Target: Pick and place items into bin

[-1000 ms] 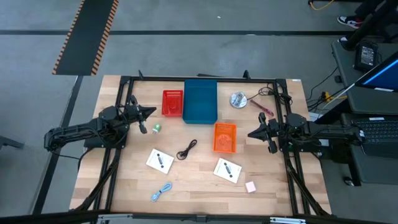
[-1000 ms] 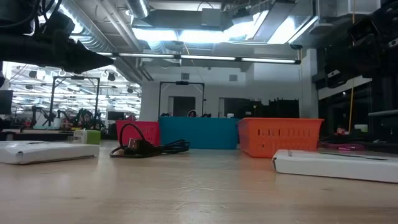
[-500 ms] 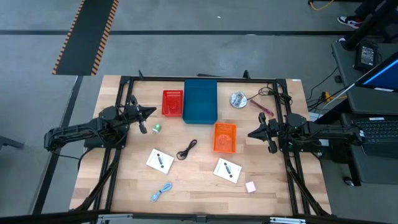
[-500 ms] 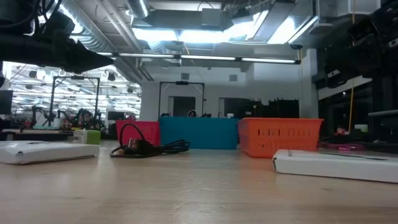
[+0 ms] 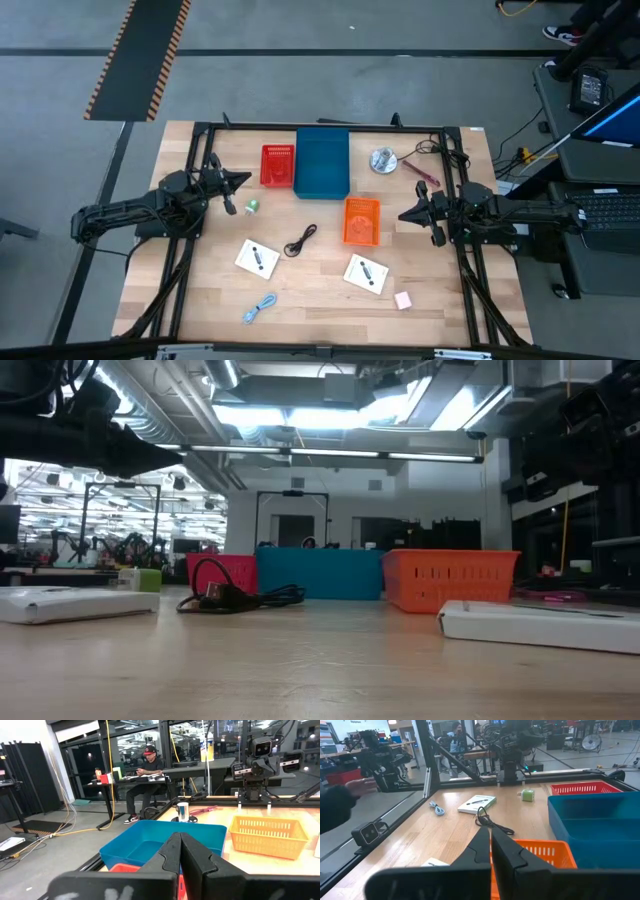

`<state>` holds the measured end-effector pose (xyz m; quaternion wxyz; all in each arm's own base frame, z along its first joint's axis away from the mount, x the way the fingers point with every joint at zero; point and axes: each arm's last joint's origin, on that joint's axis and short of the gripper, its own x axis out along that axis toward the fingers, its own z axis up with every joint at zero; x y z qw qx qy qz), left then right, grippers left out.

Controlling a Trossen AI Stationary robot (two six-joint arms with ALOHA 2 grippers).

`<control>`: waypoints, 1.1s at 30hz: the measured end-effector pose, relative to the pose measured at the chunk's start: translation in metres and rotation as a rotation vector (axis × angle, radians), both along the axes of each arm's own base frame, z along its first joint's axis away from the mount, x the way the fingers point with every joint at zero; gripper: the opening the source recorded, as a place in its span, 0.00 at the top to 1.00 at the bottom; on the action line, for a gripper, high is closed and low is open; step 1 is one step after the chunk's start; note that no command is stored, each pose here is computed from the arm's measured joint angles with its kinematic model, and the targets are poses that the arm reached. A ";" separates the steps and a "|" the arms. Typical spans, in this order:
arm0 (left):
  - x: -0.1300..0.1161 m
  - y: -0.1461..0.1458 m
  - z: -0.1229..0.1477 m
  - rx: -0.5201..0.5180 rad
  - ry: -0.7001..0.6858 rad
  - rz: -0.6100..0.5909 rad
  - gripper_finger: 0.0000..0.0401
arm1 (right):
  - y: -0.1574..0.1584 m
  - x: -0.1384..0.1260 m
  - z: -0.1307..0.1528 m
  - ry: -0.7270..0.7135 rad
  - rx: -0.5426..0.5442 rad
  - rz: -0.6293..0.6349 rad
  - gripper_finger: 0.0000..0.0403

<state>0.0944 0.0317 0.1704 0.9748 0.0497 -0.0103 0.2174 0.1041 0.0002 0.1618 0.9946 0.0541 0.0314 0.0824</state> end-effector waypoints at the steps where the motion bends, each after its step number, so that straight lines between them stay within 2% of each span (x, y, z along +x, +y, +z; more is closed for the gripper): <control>1: 0.000 0.000 0.000 0.000 0.000 0.000 0.99 | 0.000 0.000 0.000 0.000 0.000 0.000 1.00; 26: 0.000 0.000 0.000 -0.014 -0.004 -0.004 0.99 | 0.000 0.000 0.000 -0.007 -0.030 0.001 1.00; 30: 0.000 -0.001 -0.001 -0.098 -0.033 -0.028 0.99 | -0.001 0.000 0.001 -0.014 -0.029 -0.032 1.00; 33: 0.002 -0.004 -0.004 -0.159 -0.014 -0.135 0.99 | -0.002 0.000 0.001 -0.014 -0.029 -0.055 1.00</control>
